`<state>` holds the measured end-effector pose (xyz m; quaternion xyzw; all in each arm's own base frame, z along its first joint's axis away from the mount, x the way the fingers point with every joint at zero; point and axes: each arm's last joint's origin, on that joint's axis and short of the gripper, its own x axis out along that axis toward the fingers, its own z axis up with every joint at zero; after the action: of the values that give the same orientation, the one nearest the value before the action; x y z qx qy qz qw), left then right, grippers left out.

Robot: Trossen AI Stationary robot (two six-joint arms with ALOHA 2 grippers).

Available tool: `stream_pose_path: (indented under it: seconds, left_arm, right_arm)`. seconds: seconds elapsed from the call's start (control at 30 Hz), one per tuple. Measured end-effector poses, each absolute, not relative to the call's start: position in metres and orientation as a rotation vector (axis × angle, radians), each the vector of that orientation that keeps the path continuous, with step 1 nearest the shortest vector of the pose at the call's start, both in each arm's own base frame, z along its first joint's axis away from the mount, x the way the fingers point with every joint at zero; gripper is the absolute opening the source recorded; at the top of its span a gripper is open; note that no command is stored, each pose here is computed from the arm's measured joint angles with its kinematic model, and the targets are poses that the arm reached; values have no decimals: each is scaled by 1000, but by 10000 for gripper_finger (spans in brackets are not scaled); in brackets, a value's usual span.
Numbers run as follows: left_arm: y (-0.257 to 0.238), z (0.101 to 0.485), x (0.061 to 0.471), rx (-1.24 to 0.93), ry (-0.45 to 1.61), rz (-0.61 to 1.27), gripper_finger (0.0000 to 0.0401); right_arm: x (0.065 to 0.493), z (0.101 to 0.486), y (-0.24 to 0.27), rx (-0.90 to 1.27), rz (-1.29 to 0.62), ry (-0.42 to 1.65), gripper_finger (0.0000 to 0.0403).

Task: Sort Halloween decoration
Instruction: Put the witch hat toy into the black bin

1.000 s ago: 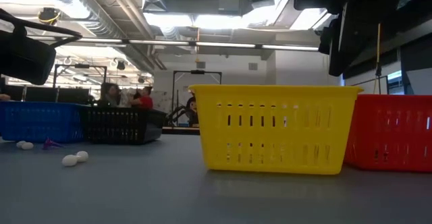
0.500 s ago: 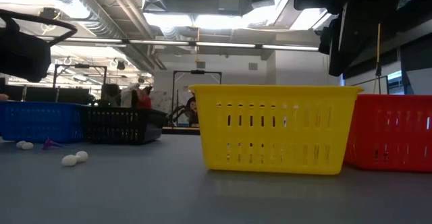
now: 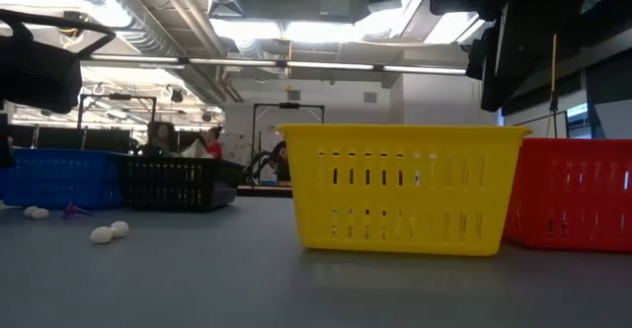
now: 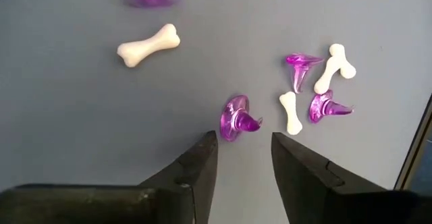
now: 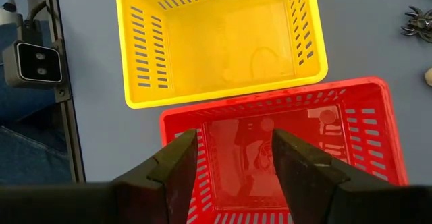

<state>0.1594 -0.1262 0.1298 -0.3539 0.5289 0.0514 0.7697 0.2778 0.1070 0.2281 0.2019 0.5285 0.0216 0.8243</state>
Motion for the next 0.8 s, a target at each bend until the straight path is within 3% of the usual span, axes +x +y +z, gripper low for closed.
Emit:
stream_pose_path:
  seconds: [0.8]
  left_arm:
    - [-127, 134, 166, -712, 1024, 86, 130]
  right_arm:
    - [278, 228, 107, 429, 46, 1124, 189]
